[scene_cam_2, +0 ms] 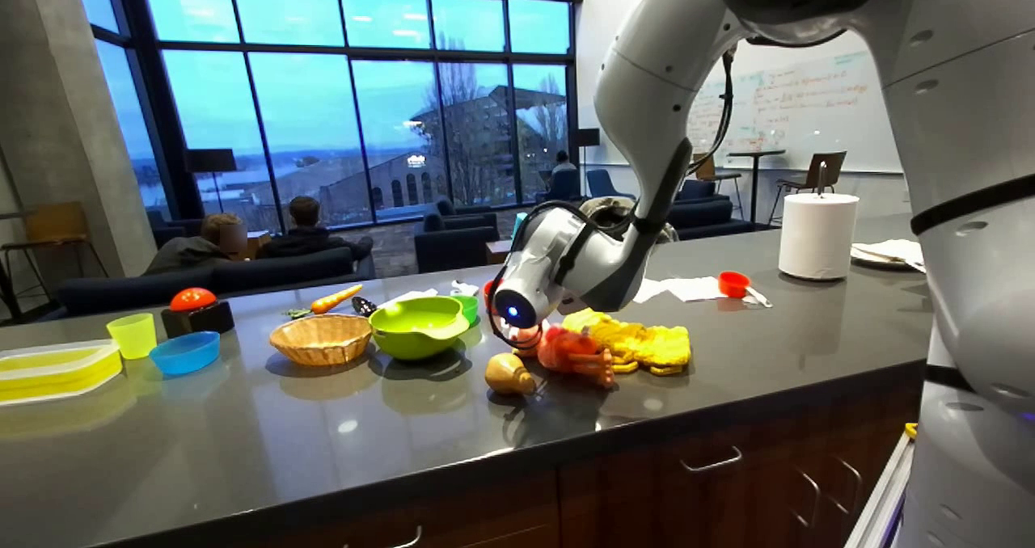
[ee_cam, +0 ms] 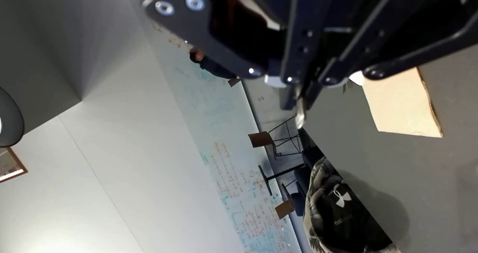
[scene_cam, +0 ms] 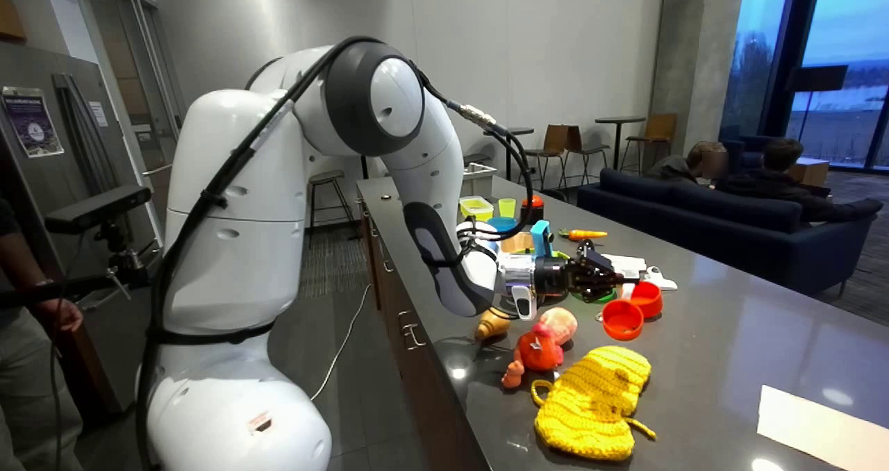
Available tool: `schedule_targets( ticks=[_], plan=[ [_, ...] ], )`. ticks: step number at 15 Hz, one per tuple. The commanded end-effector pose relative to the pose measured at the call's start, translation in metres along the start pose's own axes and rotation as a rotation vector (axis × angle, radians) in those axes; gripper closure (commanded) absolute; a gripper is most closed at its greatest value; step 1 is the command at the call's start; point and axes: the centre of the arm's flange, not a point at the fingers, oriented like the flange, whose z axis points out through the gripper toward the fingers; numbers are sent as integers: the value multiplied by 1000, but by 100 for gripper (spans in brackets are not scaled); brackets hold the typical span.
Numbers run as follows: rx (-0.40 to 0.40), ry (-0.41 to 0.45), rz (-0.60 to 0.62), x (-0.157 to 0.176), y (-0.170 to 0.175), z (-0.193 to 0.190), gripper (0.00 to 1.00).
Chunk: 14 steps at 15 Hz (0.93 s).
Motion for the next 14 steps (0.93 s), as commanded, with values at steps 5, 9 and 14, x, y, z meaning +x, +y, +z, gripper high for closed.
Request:
schedule_targets(
  ticks=[5, 9, 14],
  plan=[
    [-86, 78, -7, 3, 18, -7, 99],
    [-265, 126, 92, -4, 31, -22, 99],
    [-414, 191, 275, -28, 32, -30, 99]
  ],
)
